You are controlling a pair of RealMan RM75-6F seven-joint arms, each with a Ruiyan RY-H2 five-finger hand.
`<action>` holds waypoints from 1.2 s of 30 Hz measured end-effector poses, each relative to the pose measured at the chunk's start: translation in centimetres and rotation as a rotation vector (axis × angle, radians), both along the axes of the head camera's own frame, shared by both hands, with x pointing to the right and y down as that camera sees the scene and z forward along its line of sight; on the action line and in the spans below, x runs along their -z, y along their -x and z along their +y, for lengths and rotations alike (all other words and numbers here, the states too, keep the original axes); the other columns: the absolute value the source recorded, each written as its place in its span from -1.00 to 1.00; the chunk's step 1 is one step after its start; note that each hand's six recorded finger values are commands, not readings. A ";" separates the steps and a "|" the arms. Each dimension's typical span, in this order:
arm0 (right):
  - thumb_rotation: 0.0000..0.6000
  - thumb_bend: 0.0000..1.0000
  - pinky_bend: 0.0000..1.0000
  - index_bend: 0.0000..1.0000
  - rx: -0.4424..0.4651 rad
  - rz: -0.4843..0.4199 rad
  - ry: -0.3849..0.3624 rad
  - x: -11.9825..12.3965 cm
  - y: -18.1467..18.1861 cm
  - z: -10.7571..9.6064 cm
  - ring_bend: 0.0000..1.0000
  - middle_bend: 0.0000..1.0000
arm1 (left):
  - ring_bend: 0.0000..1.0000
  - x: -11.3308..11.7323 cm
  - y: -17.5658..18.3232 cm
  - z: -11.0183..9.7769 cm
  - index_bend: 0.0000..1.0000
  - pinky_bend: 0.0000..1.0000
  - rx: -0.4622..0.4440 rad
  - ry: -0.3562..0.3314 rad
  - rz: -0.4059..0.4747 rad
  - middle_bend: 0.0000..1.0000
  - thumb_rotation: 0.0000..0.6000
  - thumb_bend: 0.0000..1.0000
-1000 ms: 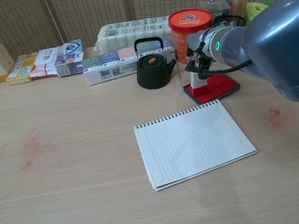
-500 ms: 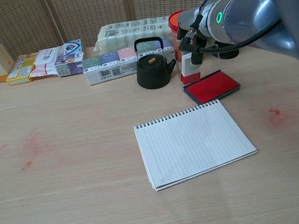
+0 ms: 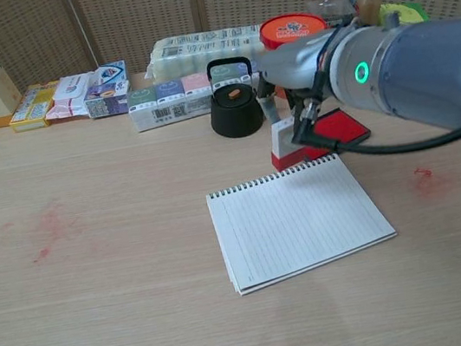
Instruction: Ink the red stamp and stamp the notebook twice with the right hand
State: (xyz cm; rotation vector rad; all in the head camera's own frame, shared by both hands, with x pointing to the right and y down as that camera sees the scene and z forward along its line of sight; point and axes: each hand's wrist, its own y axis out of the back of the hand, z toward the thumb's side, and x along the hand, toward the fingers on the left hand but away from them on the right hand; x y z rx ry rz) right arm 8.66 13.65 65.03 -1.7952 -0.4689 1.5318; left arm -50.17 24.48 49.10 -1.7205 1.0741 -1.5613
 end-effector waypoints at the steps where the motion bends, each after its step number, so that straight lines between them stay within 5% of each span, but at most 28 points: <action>1: 1.00 -0.06 1.00 0.37 0.013 0.000 -0.002 -0.2 0.3 0.4 0.97 1.00 | -1.00 0.0 0.0 0.0 -1.00 -0.98 0.000 0.001 0.000 -1.00 1.00 -1.00; 18: 1.00 -0.05 1.00 0.38 0.027 0.092 -0.034 -3.9 -1.9 0.4 0.97 1.00 | -1.00 -0.3 0.1 -0.1 -1.00 -0.98 0.004 0.010 -0.003 -1.00 1.00 -1.00; 36: 1.00 -0.05 1.00 0.38 -0.081 0.091 -0.014 -5.2 -4.7 -1.3 0.97 1.00 | -1.00 -0.5 0.1 -0.1 -1.00 -0.98 0.007 0.014 -0.008 -1.00 1.00 -1.00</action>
